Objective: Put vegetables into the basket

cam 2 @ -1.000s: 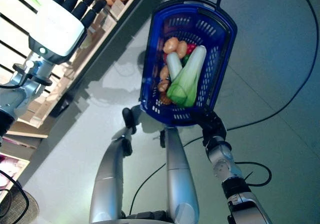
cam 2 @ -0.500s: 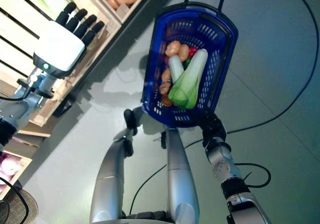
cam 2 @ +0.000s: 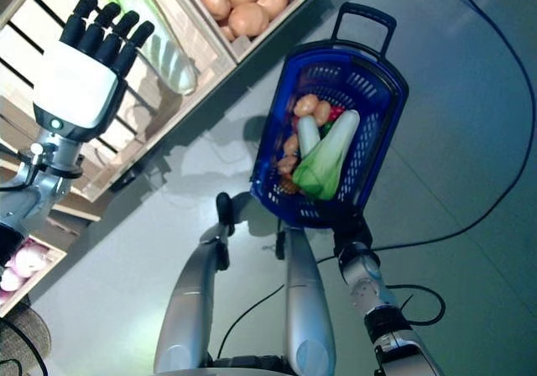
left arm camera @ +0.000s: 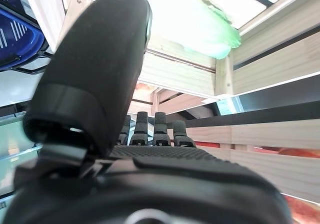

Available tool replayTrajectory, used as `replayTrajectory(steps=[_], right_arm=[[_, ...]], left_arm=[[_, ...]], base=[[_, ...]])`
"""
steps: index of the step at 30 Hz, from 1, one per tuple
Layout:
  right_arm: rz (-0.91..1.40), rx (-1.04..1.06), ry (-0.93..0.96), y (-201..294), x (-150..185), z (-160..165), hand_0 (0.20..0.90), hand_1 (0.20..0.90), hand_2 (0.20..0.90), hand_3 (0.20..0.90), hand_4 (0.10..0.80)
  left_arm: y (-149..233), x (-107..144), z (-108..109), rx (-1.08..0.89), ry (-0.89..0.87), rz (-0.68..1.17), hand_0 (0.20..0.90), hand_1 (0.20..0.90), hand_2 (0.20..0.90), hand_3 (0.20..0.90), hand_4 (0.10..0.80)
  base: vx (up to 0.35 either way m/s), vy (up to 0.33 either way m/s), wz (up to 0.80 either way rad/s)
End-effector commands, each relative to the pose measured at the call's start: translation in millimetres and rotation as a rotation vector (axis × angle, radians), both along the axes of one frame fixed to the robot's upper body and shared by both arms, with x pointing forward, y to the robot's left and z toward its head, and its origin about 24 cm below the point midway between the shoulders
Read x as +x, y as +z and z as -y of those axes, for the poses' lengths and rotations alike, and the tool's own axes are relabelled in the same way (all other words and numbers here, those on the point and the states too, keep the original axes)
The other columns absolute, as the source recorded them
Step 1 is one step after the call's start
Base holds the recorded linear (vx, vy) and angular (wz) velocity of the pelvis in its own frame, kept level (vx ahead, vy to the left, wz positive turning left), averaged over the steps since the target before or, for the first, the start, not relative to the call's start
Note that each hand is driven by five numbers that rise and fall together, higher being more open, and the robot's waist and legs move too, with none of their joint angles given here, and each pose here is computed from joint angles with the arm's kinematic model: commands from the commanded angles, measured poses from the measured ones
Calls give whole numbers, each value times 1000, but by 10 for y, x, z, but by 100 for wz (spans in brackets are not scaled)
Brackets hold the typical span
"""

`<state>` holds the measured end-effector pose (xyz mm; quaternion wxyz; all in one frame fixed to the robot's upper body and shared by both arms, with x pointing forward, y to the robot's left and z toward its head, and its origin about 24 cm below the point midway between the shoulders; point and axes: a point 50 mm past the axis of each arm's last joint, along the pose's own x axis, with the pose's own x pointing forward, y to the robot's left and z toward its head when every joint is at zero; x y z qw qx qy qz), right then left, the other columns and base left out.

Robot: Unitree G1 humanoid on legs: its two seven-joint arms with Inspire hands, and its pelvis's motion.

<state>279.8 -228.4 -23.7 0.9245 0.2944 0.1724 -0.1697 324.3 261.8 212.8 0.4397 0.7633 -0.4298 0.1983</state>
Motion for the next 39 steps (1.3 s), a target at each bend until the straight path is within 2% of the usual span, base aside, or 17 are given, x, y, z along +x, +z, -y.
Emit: replayTrajectory(steps=[1,11,21,29,39], right_arm=[[-43,-10,-92,-75,-202,193,900,900,900,900,800],[-50,-30,-70,-59,-176,259,900,900,900,900,800],[-52,-45,-35,-54,-123,294,900,900,900,900,800],[-69,-62,-33,-49,-124,350,900,900,900,900,800],[-64,-88,-18,-31,-114,396,900,900,900,900,800]], left_arm=[[496,-73,6,-11,-18,210,900,900,900,900,800],[475,67,59,133,21,54,900,900,900,900,800],[766,228,146,204,93,11,900,900,900,900,800],[889,318,59,164,215,5,900,900,900,900,800],[875,384,-224,70,395,-31,900,900,900,900,800]], base=[[0,0,0],[0,0,0],[17,22,-6],[20,22,-2],[2,21,-2]])
